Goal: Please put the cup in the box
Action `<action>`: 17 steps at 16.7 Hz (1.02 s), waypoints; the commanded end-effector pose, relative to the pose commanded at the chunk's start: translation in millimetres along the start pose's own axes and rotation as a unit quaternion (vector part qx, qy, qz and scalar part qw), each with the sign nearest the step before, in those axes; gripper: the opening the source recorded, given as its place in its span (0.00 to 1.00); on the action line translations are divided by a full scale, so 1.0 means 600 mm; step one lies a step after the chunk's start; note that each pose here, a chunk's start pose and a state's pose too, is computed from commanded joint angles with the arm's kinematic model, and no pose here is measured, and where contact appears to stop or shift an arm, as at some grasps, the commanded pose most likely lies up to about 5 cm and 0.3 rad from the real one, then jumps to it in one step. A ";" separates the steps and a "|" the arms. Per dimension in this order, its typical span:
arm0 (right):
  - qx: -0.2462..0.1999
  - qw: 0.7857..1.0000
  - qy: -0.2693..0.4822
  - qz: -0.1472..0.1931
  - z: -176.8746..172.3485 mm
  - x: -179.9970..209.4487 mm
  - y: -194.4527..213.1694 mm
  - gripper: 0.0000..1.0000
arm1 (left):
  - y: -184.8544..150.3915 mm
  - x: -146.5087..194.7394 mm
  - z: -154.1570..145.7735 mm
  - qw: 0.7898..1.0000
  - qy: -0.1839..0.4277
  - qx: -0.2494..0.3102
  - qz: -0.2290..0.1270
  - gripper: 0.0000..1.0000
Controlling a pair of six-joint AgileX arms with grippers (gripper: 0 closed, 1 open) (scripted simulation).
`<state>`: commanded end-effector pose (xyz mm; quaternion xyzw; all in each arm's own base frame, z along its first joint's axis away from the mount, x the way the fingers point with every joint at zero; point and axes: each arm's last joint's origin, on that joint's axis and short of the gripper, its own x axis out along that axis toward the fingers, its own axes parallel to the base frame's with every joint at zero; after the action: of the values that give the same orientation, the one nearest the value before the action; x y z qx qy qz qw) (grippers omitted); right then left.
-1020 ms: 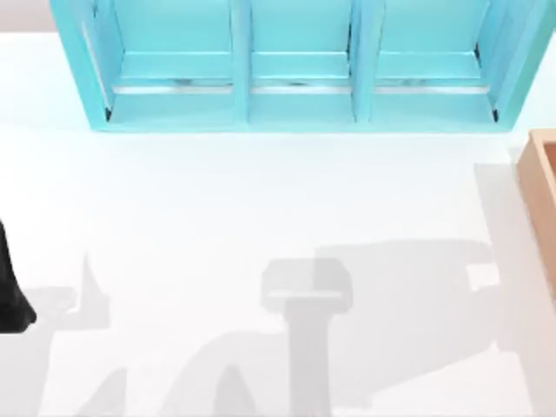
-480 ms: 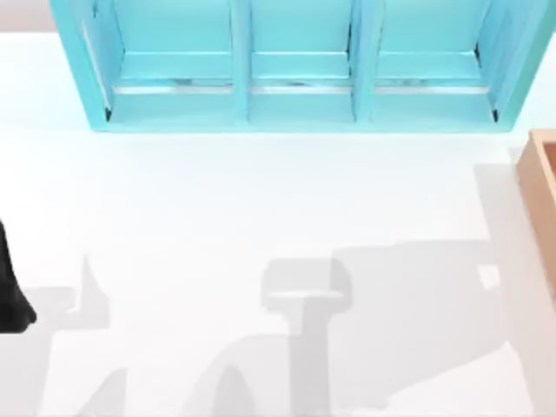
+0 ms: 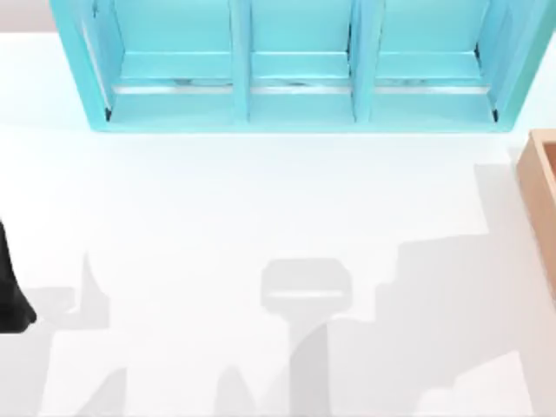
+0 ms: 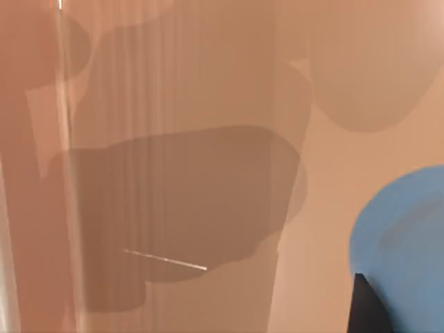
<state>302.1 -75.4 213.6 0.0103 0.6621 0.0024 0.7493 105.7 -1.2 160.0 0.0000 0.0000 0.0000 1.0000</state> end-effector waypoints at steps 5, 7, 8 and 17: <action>0.000 1.000 0.000 0.000 0.000 0.000 0.000 0.15 | 0.000 0.000 0.000 1.000 0.000 0.000 0.000 1.00; 0.000 1.000 0.000 0.000 0.000 0.000 0.000 0.30 | 0.000 0.000 0.000 1.000 0.000 0.000 0.000 1.00; 0.000 1.000 0.000 0.000 0.000 0.000 0.000 0.38 | 0.000 0.000 0.000 1.000 0.000 0.000 0.000 1.00; 0.000 1.000 0.000 0.000 0.000 0.000 0.000 1.00 | 0.000 0.000 0.000 1.000 0.000 0.000 0.000 1.00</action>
<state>302.1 -75.5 213.4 0.0104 0.6622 0.0024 0.7492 105.7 -1.2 160.0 0.0000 0.0000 0.0000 1.0000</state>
